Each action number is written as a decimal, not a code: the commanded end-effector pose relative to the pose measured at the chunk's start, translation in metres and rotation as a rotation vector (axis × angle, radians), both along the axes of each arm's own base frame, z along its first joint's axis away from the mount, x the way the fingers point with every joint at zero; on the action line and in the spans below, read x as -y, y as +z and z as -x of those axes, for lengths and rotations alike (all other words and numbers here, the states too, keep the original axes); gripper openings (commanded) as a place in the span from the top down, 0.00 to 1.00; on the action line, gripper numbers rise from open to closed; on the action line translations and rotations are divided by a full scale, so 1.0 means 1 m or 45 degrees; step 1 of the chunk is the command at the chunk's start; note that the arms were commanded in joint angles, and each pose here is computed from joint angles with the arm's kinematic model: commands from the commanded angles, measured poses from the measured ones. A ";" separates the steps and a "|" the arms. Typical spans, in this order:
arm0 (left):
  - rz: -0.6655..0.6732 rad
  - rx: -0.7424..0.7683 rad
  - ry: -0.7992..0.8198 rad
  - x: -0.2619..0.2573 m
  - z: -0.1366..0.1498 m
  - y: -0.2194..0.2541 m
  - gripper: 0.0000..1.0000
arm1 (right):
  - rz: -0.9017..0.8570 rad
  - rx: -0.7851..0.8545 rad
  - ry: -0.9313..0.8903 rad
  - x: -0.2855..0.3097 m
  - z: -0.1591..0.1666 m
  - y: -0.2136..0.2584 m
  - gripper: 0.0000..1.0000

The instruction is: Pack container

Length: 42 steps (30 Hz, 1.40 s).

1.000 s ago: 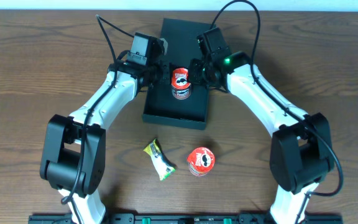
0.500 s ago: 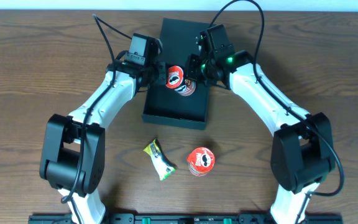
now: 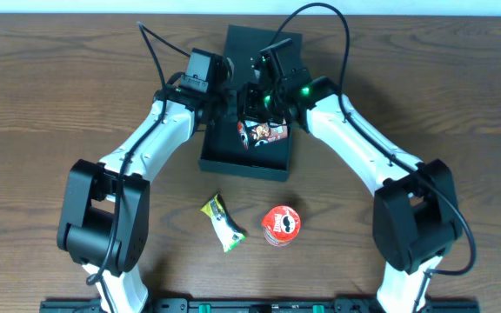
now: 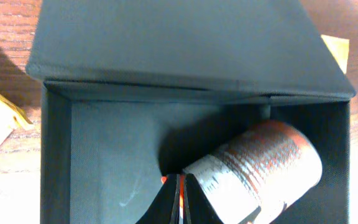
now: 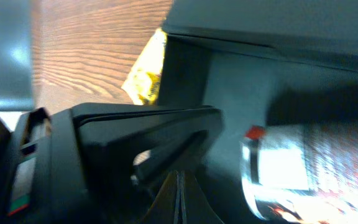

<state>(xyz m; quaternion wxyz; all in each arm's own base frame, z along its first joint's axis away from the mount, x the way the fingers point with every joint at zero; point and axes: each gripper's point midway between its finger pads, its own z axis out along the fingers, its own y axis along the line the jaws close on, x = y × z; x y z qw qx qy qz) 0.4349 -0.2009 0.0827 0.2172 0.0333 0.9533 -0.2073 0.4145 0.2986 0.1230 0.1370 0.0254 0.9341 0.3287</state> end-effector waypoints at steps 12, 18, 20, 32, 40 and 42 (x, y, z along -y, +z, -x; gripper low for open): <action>-0.462 0.094 0.213 -0.094 0.031 0.076 0.94 | 0.339 -0.138 -0.126 0.137 0.029 0.023 0.98; -0.506 0.064 0.212 -0.113 0.075 0.109 0.94 | 0.564 0.015 -0.229 0.187 0.073 0.086 0.98; -0.500 0.077 0.230 -0.118 0.090 0.122 0.94 | 0.574 0.057 -0.243 0.197 0.094 0.103 0.82; -0.492 0.066 0.314 -0.161 0.207 0.139 0.05 | 0.547 -0.134 -0.251 0.194 0.211 0.042 0.01; -0.499 0.206 0.377 -0.170 0.205 0.149 0.05 | 0.536 -0.063 -0.078 0.125 0.211 0.009 0.05; -0.524 0.204 0.388 -0.171 0.194 0.139 0.05 | 0.584 -0.084 -0.068 0.121 0.214 -0.001 0.05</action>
